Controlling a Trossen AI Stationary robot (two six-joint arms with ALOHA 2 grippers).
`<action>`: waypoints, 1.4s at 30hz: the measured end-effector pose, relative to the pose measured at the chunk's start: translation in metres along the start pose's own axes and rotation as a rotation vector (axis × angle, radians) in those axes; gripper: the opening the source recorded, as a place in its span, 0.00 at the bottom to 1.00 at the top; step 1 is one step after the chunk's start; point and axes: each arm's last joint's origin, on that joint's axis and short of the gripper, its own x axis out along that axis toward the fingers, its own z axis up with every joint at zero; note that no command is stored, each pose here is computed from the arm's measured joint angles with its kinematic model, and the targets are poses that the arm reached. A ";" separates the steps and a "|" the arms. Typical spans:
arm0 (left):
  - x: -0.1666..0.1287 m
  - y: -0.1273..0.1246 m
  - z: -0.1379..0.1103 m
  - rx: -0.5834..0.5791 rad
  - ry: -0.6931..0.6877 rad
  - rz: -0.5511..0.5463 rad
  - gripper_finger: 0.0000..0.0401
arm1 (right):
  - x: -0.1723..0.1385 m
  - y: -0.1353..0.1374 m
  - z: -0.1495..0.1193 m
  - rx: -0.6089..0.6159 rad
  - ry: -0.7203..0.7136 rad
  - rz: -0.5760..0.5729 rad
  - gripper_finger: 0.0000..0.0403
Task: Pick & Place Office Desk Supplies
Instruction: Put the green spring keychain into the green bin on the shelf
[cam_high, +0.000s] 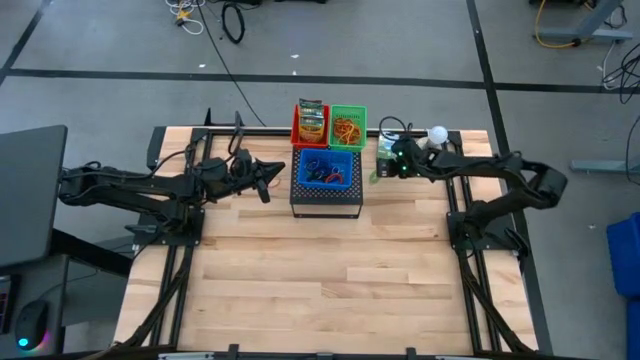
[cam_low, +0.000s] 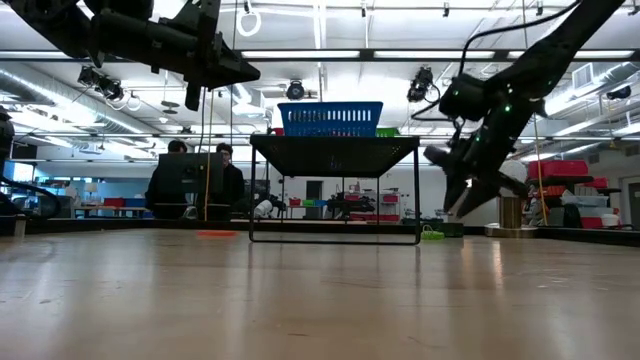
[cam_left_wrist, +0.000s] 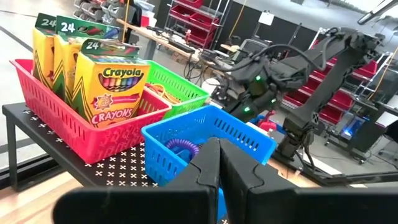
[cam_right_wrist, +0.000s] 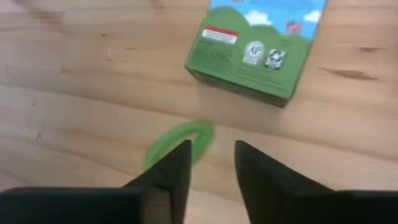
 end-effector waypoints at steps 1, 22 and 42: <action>0.000 0.000 0.000 0.000 0.000 0.000 0.02 | 0.004 0.001 0.000 0.000 0.000 0.001 0.35; 0.000 0.000 0.000 0.000 0.000 0.000 0.02 | 0.039 0.002 -0.006 0.028 0.030 0.003 0.31; 0.000 0.000 -0.001 0.024 0.007 0.002 0.02 | 0.037 0.002 -0.014 0.007 0.063 -0.054 0.11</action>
